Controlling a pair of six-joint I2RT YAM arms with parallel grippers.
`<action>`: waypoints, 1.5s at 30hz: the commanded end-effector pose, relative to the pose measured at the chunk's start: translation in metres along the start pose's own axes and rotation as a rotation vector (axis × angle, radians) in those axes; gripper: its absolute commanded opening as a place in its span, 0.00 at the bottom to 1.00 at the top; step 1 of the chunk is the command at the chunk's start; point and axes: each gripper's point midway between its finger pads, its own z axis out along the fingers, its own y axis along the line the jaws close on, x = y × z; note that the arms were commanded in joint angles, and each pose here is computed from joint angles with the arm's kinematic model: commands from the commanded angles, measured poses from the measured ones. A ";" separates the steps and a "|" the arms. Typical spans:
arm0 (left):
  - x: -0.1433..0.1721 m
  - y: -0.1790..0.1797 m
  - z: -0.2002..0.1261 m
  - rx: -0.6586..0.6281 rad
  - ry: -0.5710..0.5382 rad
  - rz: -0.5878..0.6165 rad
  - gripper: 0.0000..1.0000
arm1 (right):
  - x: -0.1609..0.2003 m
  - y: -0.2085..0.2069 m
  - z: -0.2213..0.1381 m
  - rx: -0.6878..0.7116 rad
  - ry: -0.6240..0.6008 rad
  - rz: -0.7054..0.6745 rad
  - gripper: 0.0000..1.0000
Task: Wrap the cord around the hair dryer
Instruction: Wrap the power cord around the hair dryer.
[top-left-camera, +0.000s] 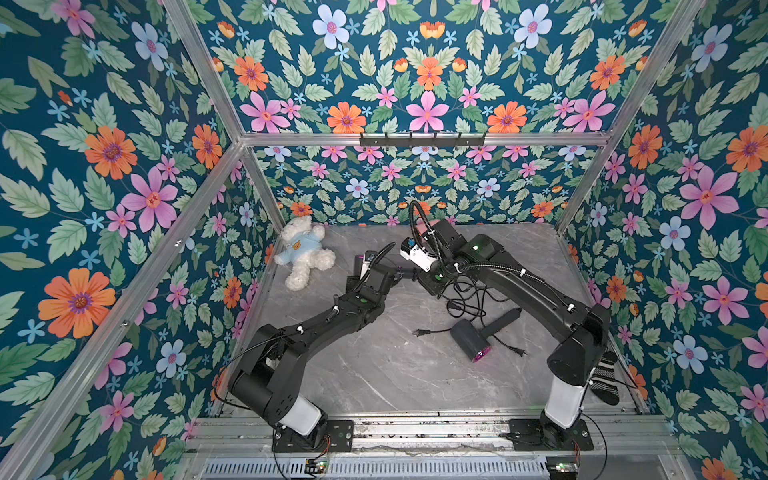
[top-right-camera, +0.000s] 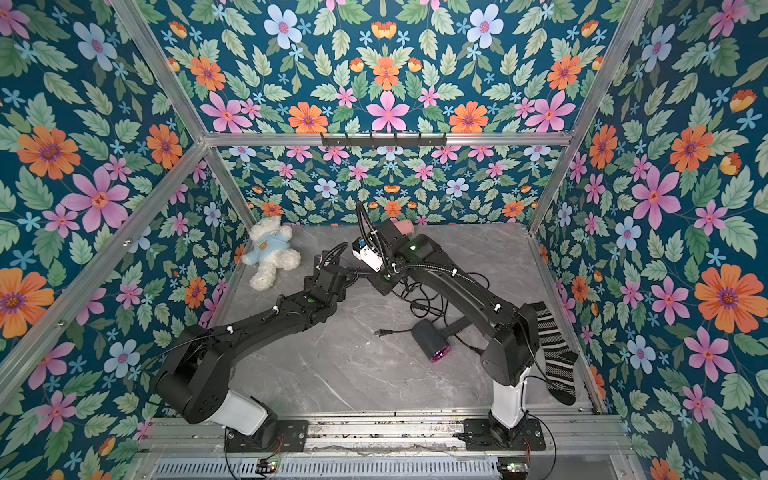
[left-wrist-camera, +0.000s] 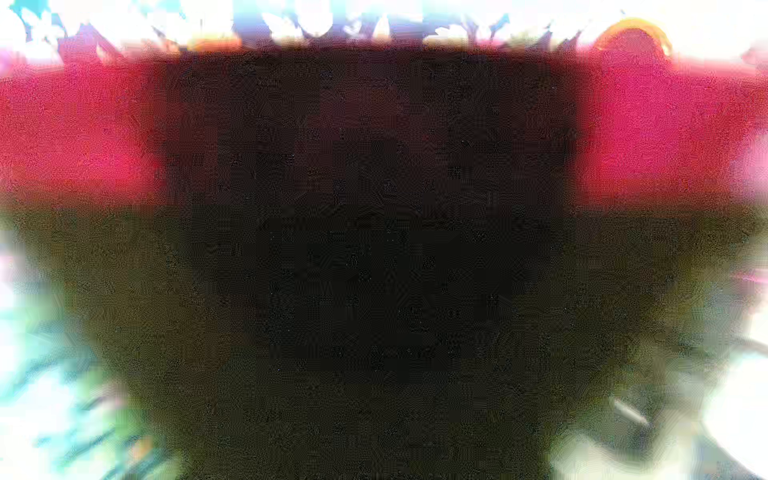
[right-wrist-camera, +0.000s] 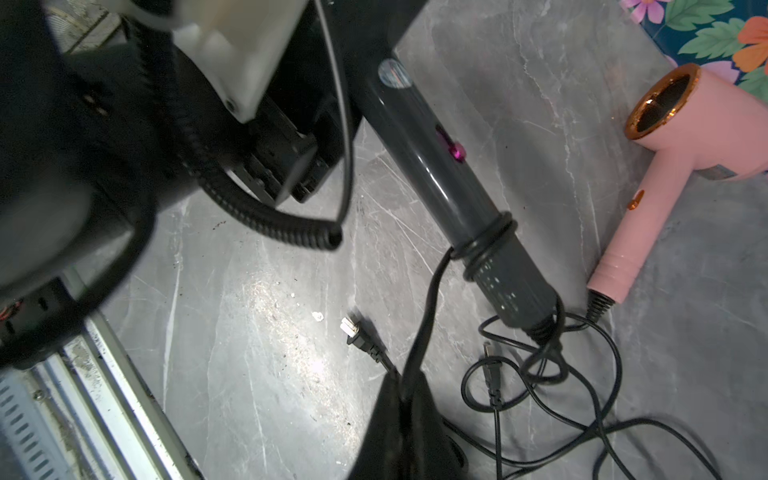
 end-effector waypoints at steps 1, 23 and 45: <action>0.028 0.011 -0.003 -0.041 0.088 0.233 0.00 | 0.003 0.005 -0.005 -0.067 0.031 -0.044 0.00; -0.027 -0.052 -0.133 0.992 -0.212 0.009 0.00 | -0.008 -0.015 -0.023 -0.509 -0.251 0.059 0.00; -0.079 -0.003 -0.114 0.725 -0.247 -0.341 0.00 | -0.018 -0.050 -0.049 -0.430 -0.437 0.239 0.68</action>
